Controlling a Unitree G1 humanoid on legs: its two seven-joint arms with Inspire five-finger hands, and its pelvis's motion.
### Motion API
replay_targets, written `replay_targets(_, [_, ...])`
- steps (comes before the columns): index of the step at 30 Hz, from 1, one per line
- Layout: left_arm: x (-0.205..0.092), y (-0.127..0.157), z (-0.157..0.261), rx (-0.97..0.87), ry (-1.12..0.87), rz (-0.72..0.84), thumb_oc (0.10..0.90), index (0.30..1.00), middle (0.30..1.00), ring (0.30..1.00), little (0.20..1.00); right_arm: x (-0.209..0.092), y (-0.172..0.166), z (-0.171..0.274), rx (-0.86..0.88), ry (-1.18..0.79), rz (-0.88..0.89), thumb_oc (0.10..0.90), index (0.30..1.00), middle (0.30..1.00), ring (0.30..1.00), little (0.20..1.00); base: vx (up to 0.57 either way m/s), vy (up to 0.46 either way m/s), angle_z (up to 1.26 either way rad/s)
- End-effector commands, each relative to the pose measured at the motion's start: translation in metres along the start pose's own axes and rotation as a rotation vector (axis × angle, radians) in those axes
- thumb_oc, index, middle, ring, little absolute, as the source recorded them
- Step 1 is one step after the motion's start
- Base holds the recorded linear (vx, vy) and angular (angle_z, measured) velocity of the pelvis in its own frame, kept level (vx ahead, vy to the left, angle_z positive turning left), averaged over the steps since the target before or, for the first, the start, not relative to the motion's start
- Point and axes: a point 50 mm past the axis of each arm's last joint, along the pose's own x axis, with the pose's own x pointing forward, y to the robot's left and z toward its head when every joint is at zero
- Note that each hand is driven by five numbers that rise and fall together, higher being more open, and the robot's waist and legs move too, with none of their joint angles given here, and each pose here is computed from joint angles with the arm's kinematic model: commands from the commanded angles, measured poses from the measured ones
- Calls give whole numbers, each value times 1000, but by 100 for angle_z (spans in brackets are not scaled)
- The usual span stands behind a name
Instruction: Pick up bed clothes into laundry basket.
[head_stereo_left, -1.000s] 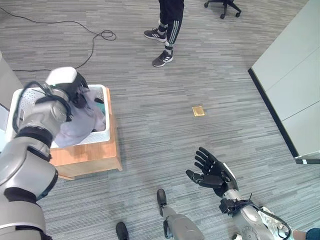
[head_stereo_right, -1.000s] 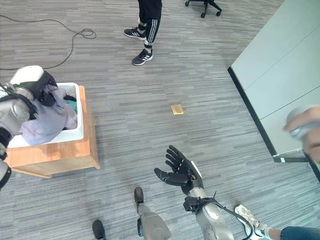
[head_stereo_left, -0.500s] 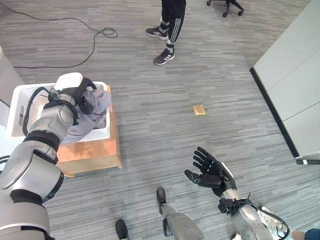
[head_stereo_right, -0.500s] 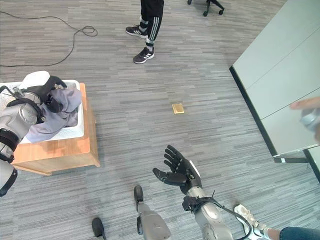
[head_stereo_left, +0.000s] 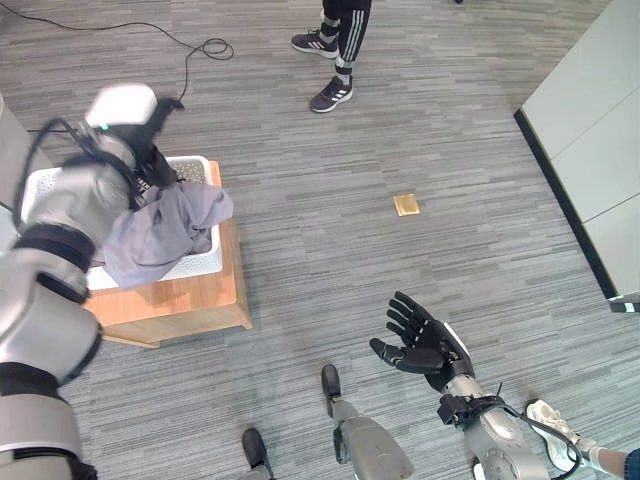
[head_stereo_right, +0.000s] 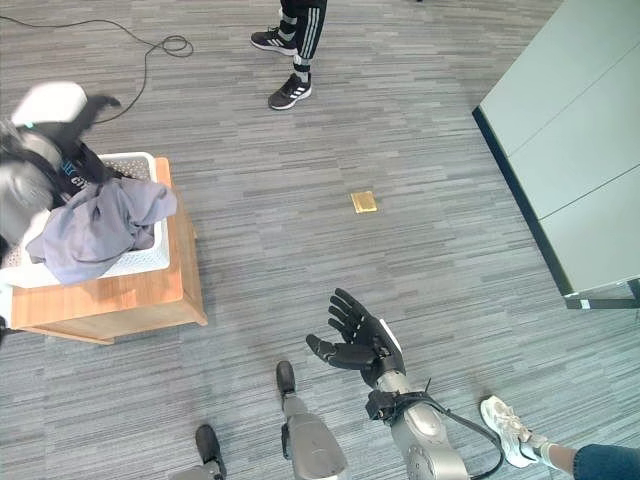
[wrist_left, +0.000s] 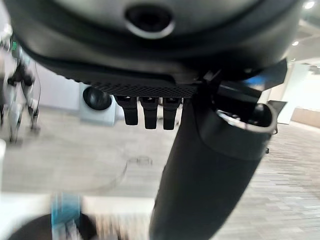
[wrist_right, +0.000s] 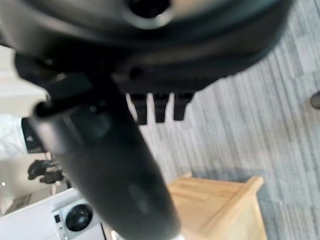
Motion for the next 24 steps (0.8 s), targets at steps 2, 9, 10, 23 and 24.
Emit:
replay_targets(2, [-14, 161, 4, -41, -73, 501, 800, 900, 900, 900, 900, -6, -13, 40, -56, -189, 10, 800, 900, 900, 900, 900, 58, -22, 5])
replay_targets(9, [-52, 209, 17, -372, -337, 716, 800, 900, 900, 900, 900, -5, -15, 32, -31, -158, 2, 800, 900, 900, 900, 900, 38, -28, 20])
replay_targets(10, [-55, 205, 18, -388, -366, 701, 800, 900, 900, 900, 900, -5, -15, 32, -35, -157, 0, 800, 900, 900, 900, 900, 19, -29, 35])
replay_targets(23, [-183, -142, 50, -1767, -207, -86, 800, 900, 900, 900, 900, -3, -11, 44, -58, -260, -92, 800, 900, 900, 900, 900, -13, -5, 20])
replay_targets(24, [-198, -166, 54, -1903, -89, -110, 800, 900, 900, 900, 900, -4, -8, 41, -51, -252, -84, 800, 900, 900, 900, 900, 0, 0, 0])
